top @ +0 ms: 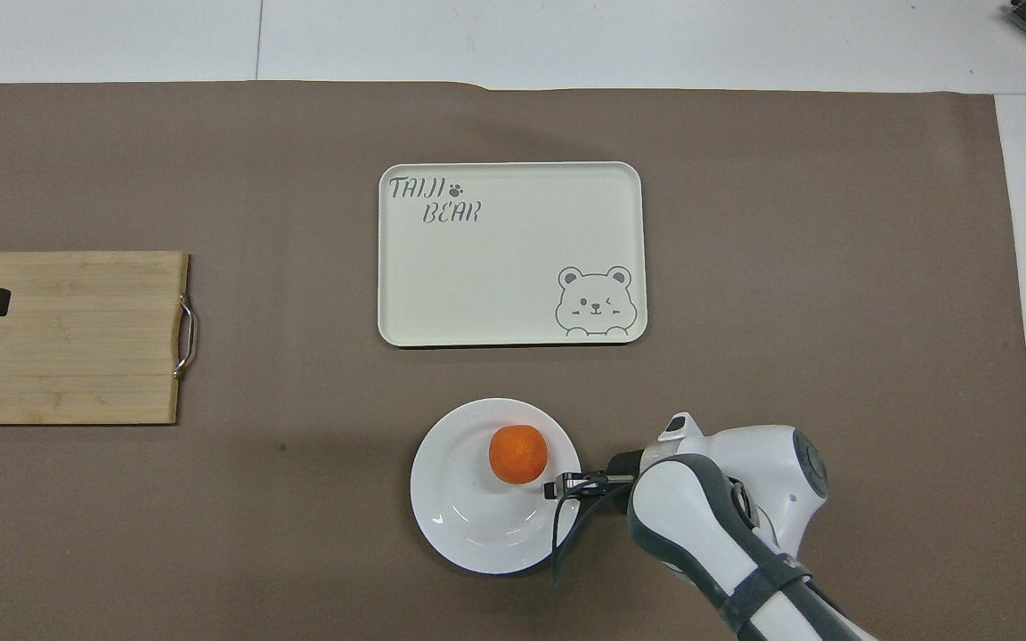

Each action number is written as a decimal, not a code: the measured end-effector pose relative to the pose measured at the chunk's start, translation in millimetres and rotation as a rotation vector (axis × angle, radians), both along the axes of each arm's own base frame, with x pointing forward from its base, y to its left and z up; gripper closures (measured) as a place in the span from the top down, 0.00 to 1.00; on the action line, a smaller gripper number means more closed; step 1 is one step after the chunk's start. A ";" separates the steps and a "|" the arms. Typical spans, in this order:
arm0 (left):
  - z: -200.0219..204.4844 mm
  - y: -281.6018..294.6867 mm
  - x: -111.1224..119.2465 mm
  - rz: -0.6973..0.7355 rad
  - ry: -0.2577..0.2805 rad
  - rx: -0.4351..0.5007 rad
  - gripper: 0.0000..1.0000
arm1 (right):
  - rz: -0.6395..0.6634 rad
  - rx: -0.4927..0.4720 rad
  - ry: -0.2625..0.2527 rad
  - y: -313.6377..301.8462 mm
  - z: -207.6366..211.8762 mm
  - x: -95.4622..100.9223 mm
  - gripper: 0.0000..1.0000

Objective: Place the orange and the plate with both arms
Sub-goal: 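Withdraw the left gripper while the right gripper grasps the plate rim, then slide the plate with the right gripper onto the bear tray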

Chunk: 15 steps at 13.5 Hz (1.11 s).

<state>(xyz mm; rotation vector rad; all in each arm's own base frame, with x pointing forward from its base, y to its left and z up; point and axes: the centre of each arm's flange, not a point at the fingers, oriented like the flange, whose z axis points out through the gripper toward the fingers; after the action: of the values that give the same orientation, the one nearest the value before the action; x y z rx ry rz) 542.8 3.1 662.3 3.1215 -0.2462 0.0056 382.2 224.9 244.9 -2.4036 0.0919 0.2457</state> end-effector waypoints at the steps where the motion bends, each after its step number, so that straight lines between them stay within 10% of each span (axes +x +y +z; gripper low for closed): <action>1: 0.0 0.0 0.0 0.000 0.000 0.000 1.00 | 0.000 0.002 0.002 -0.3 0.0 0.1 0.07; 7: 0.2 0.0 -0.1 0.000 0.000 0.000 1.00 | 0.000 0.116 0.048 -38.4 0.9 13.8 0.07; 15: 0.5 0.0 -0.3 0.001 -0.001 0.000 1.00 | -0.058 0.126 -0.066 -58.3 59.7 71.1 0.07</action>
<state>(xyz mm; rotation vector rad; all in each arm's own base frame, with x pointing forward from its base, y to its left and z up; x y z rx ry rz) 542.6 3.2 662.7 3.1216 -0.2450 0.0069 453.3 166.6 304.6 -2.2776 0.1121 0.1408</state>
